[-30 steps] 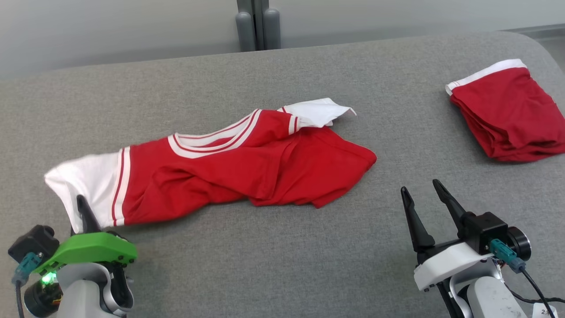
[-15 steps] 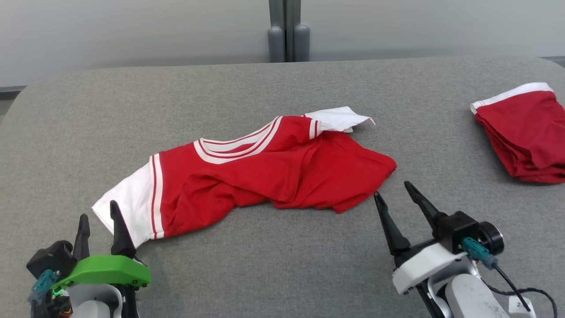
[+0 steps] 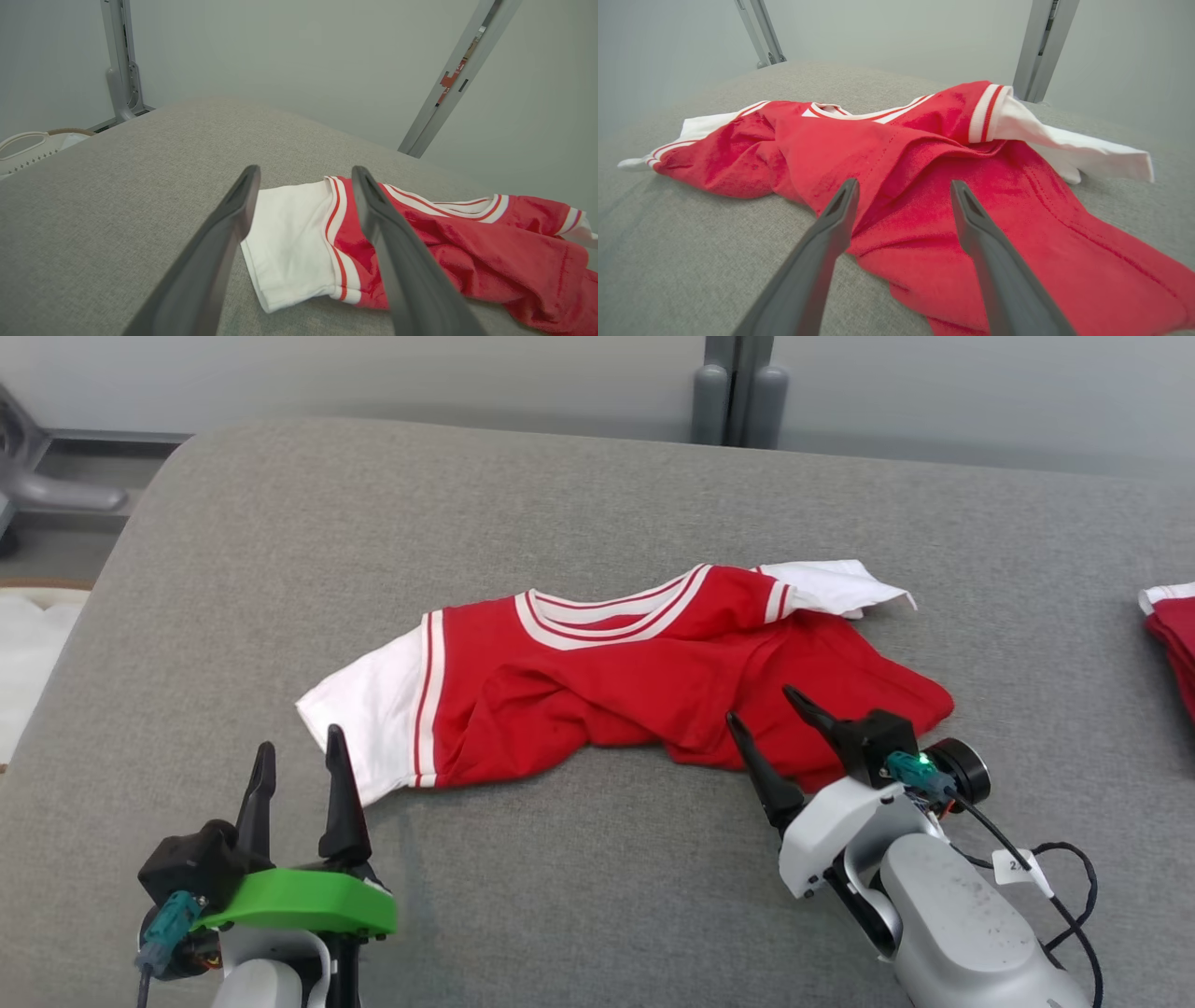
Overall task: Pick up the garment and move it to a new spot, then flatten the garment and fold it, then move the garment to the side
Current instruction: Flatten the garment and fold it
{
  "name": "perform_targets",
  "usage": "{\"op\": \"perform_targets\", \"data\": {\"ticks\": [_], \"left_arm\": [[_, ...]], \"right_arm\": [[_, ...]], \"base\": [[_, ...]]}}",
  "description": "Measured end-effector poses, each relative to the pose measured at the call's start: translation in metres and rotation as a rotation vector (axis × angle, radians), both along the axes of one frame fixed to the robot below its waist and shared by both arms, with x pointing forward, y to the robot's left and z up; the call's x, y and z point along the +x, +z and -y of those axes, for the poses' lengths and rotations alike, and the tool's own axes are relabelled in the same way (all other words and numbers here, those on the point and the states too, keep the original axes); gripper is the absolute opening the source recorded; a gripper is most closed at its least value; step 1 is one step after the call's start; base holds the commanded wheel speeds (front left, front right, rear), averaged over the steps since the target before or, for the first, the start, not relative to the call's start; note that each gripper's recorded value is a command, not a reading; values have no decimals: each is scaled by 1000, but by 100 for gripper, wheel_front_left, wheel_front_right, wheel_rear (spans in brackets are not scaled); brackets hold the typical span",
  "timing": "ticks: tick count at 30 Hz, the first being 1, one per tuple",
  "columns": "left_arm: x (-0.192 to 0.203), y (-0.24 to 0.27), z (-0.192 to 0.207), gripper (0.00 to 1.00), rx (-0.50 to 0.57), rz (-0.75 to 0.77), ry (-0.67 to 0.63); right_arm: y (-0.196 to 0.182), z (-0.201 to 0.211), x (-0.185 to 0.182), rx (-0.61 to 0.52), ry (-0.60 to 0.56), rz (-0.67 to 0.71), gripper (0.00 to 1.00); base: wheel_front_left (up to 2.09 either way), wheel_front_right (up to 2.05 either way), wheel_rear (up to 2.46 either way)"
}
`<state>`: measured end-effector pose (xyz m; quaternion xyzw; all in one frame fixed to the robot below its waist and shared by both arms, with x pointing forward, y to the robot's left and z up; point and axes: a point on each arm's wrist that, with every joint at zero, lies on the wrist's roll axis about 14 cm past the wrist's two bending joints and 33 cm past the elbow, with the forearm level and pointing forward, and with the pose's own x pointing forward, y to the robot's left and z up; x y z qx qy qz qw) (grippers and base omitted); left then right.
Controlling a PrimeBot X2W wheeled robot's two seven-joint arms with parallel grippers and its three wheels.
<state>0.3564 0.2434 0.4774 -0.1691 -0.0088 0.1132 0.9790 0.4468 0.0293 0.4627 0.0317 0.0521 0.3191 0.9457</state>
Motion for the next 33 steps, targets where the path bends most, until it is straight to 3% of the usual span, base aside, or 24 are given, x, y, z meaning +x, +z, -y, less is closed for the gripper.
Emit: {"op": "perform_targets", "data": {"ticks": [8,13,14,15,18,19,28,33], "left_arm": [[-22,-2,-19,100,2,-23,98],[-30,-9,-28,100,4,-53,141],[-30,-10,-29,100,5,-56,144],[-30,-11,-29,100,5,-58,145],[-27,-12,-25,100,4,-62,135],[-25,-12,-24,100,3,-61,129],[-9,-11,-3,100,4,-50,56],[2,-10,15,100,5,-38,-8]], "right_arm": [[-28,-33,10,-37,77,-78,100],[-30,-53,10,-2,125,-92,100],[-28,-56,10,7,131,-88,91],[-25,-58,10,15,136,-82,53],[-14,-61,9,41,147,-56,18],[-10,-61,9,55,145,-49,0],[7,-37,2,113,88,-21,0],[-3,1,-5,108,-18,-44,0]], "base": [[0,0,0],[0,0,0],[0,0,0],[0,0,0],[0,0,0],[0,0,0],[0,0,0],[0,0,0]]}}
